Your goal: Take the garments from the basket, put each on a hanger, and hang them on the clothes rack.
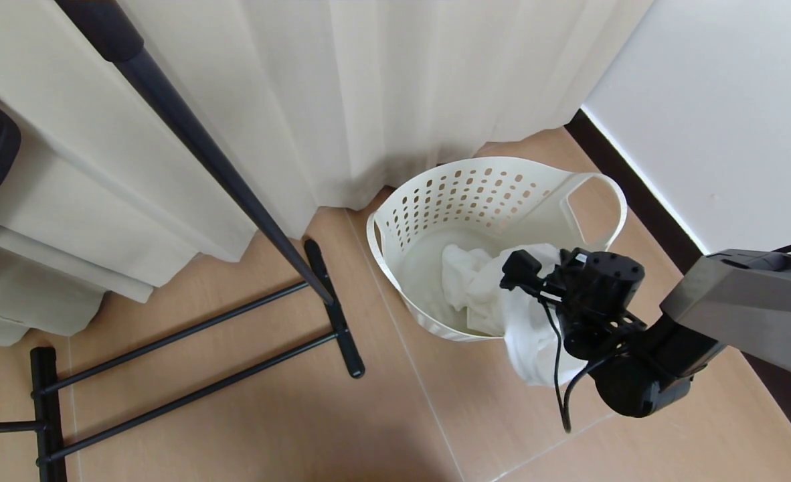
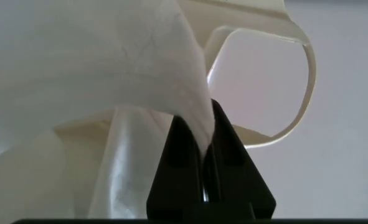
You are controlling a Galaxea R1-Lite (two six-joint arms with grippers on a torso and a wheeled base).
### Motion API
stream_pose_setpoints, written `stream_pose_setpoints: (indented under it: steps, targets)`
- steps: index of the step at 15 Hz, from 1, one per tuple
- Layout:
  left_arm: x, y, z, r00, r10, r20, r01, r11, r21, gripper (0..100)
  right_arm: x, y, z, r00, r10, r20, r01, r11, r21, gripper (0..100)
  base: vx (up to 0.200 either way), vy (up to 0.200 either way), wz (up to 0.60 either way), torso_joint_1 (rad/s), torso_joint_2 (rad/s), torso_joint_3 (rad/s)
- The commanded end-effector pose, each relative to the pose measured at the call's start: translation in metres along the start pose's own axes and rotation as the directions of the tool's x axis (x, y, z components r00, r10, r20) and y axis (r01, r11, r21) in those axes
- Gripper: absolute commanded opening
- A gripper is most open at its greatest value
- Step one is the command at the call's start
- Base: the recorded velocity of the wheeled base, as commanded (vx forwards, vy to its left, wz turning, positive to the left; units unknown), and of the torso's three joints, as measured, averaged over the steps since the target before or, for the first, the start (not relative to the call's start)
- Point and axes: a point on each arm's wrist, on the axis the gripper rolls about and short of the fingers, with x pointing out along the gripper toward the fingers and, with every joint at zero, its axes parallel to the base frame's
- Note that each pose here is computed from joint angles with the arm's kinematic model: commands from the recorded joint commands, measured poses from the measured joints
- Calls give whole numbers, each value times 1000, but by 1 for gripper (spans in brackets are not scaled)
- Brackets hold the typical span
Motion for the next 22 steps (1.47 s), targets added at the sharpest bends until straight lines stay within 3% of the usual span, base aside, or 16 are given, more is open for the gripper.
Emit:
stream_pose_setpoints:
  steps: [1, 2, 5, 7, 11, 12, 15, 16, 17, 19, 22]
  targets:
    - [0, 0, 0, 1000, 0, -1, 0, 1000, 0, 100, -24, -28, -4, 1000, -3, 10, 2, 995, 95, 0, 0, 0, 0, 0, 0, 0]
    - [0, 0, 0, 1000, 0, -1, 0, 1000, -1, 100, -30, -32, -6, 1000, -1, 11, 0, 993, 120, 0, 0, 0, 0, 0, 0, 0]
    - [0, 0, 0, 1000, 1, -1, -1, 1000, -1, 100, -67, -64, -17, 1000, -6, 29, -4, 943, 331, 0, 0, 0, 0, 0, 0, 0]
    - [0, 0, 0, 1000, 0, -1, 0, 1000, -1, 100, -88, -83, -16, 998, -26, 66, -7, 887, 461, 0, 0, 0, 0, 0, 0, 0]
    - [0, 0, 0, 1000, -2, -1, 2, 1000, 2, 100, -130, -125, -4, 978, -106, 182, -35, 770, 637, 0, 0, 0, 0, 0, 0, 0]
    - [0, 0, 0, 1000, -2, -1, 2, 1000, 2, 100, -137, -131, -2, 973, -114, 202, -46, 757, 651, 0, 0, 0, 0, 0, 0, 0]
    - [0, 0, 0, 1000, 0, -1, 0, 1000, 2, 100, -192, -179, 13, 920, -130, 370, -185, 688, 702, 0, 0, 0, 0, 0, 0, 0]
    - [0, 0, 0, 1000, 0, -1, 0, 1000, 2, 100, -192, -179, 13, 920, -130, 370, -185, 688, 702, 0, 0, 0, 0, 0, 0, 0]
    - [0, 0, 0, 1000, 0, -1, 0, 1000, 2, 100, -213, -207, 14, 889, -158, 430, -236, 648, 724, 0, 0, 0, 0, 0, 0, 0]
    - [0, 0, 0, 1000, -2, -1, 2, 1000, 2, 100, -223, -212, 10, 875, -158, 458, -288, 590, 754, 0, 0, 0, 0, 0, 0, 0]
    - [0, 0, 0, 1000, -6, -2, 6, 1000, 2, 100, -222, -202, 10, 883, -90, 461, -326, 590, 739, 0, 0, 0, 0, 0, 0, 0]
